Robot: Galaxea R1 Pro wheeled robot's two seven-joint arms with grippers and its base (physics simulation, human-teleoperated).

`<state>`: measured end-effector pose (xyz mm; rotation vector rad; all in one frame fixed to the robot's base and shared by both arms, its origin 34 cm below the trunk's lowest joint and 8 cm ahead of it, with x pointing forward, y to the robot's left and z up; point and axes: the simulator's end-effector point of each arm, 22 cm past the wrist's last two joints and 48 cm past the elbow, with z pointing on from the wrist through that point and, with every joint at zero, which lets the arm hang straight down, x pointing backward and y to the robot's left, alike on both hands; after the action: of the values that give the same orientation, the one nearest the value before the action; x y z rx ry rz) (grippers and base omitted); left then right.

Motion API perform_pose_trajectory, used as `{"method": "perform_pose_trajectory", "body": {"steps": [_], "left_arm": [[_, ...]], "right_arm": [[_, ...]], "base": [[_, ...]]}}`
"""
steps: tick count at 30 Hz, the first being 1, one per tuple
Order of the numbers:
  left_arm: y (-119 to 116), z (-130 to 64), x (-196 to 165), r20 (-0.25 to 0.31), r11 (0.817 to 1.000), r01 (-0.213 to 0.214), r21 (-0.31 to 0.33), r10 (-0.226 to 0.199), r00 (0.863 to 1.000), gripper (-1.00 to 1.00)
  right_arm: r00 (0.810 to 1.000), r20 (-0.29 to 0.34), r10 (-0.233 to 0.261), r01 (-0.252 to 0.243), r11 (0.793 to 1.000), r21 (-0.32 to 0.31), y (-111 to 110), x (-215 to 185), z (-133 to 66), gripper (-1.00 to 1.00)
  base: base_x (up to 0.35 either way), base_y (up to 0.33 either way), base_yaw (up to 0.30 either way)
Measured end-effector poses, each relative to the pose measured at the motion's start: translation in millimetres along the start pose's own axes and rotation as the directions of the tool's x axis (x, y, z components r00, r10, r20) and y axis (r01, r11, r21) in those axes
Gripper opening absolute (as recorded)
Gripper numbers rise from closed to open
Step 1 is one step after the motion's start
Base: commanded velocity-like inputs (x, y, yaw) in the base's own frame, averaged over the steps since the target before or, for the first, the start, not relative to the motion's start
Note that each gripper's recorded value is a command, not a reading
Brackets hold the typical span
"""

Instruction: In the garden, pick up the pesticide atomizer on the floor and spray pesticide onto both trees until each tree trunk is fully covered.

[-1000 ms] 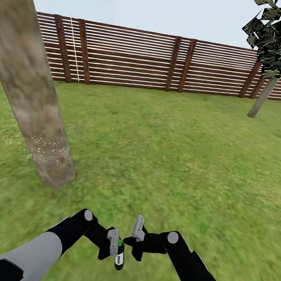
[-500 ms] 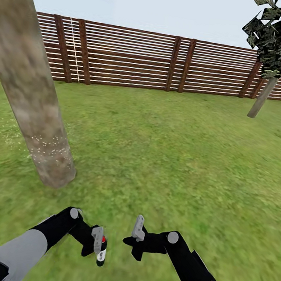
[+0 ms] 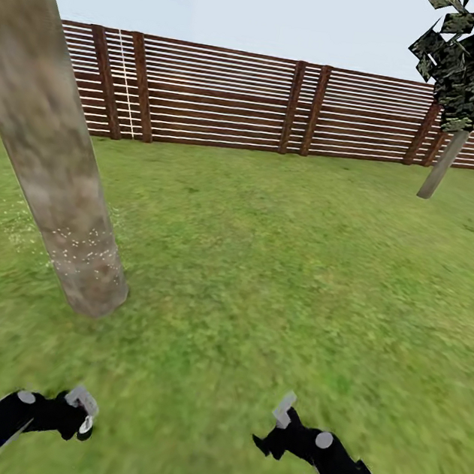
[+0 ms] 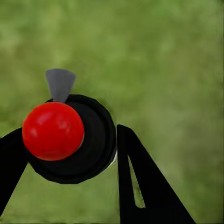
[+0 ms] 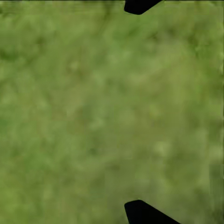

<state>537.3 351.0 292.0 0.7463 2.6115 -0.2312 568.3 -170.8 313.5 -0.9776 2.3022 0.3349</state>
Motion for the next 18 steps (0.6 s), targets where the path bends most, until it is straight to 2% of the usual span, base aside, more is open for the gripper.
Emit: {"method": "perform_pose_trajectory", "body": {"steps": [1, 2, 3, 4, 5, 6, 7, 8, 9, 10, 11, 13, 18], "left_arm": [[4.0, 1.7, 7.3, 0.03, 0.997, 0.067, -0.048, -0.066, 0.997, -1.0], [11.4, 1.5, 12.4, 0.076, 0.983, 0.15, -0.102, -0.142, 0.987, -1.0], [20.2, -0.2, 19.1, 0.123, 0.961, 0.229, -0.157, -0.211, 0.97, -1.0], [31.0, -4.6, 35.1, 0.175, 0.92, 0.317, -0.232, -0.281, 0.943, -1.0], [34.8, -7.3, 46.5, 0.193, 0.898, 0.349, -0.268, -0.305, 0.933, -1.0], [40.6, -13.2, 65.6, 0.217, 0.862, 0.39, -0.324, -0.333, 0.917, -1.0], [46.0, -22.6, 92.9, 0.244, 0.811, 0.431, -0.396, -0.36, 0.9, -1.0], [48.7, -31.2, 113.9, 0.262, 0.768, 0.455, -0.451, -0.373, 0.89, -1.0], [52.3, -40.9, 132.0, 0.284, 0.723, 0.477, -0.499, -0.384, 0.879, -1.0], [52.5, -50.9, 152.7, 0.299, 0.679, 0.495, -0.542, -0.395, 0.869, -1.0], [49.3, -54.3, 162.7, 0.298, 0.666, 0.496, -0.557, -0.397, 0.868, -1.0], [40.7, -53.0, 168.4, 0.296, 0.661, 0.497, -0.562, -0.401, 0.867, -1.0], [33.9, -52.8, 178.3, 0.283, 0.656, 0.499, -0.566, -0.415, 0.865, -1.0]], "right_arm": [[0.997, -0.031, 0.077, -0.075, 0.995, 0.068, -10.6, 28.7, -1.1, 1.0], [0.988, -0.032, 0.153, -0.147, 0.979, 0.144, -21.9, 50.6, -4.2, 1.0], [0.977, -0.02, 0.211, -0.202, 0.954, 0.221, -33.0, 67.9, -8.8, 1.0], [0.964, 0.007, 0.267, -0.255, 0.911, 0.325, -47.7, 86.6, -17.0, 1.0], [0.957, 0.029, 0.288, -0.277, 0.885, 0.375, -55.0, 93.2, -21.9, 1.0], [0.95, 0.069, 0.305, -0.302, 0.837, 0.455, -66.5, 102.0, -31.6, 1.0], [0.939, 0.122, 0.321, -0.333, 0.765, 0.551, -77.2, 116.7, -48.0, 1.0], [0.933, 0.16, 0.321, -0.348, 0.702, 0.621, -83.5, 128.0, -63.1, 1.0], [0.927, 0.193, 0.32, -0.362, 0.64, 0.677, -85.6, 139.8, -78.3, 1.0], [0.922, 0.215, 0.323, -0.374, 0.592, 0.714, -78.5, 155.1, -91.5, 1.0], [0.92, 0.218, 0.326, -0.376, 0.577, 0.725, -72.0, 163.6, -96.6, 1.0], [0.919, 0.217, 0.33, -0.376, 0.566, 0.733, -66.1, 171.7, -101.0, 1.0], [0.915, 0.214, 0.343, -0.384, 0.576, 0.722, -50.7, 171.4, -94.2, 1.0]], "base": [[0.0, 0.0, 0.0], [0.0, 0.0, 0.0], [0.0, 0.0, 0.0], [0.0, 0.0, 0.0], [0.0, 0.0, 0.0], [0.0, 0.0, 0.0], [0.0, 0.0, 0.0], [0.0, 0.0, 0.0], [0.0, 0.0, 0.0], [0.0, 0.0, 0.0], [0.0, 0.0, 0.0], [0.0, 0.0, 0.0], [0.0, 0.0, 0.0]]}}
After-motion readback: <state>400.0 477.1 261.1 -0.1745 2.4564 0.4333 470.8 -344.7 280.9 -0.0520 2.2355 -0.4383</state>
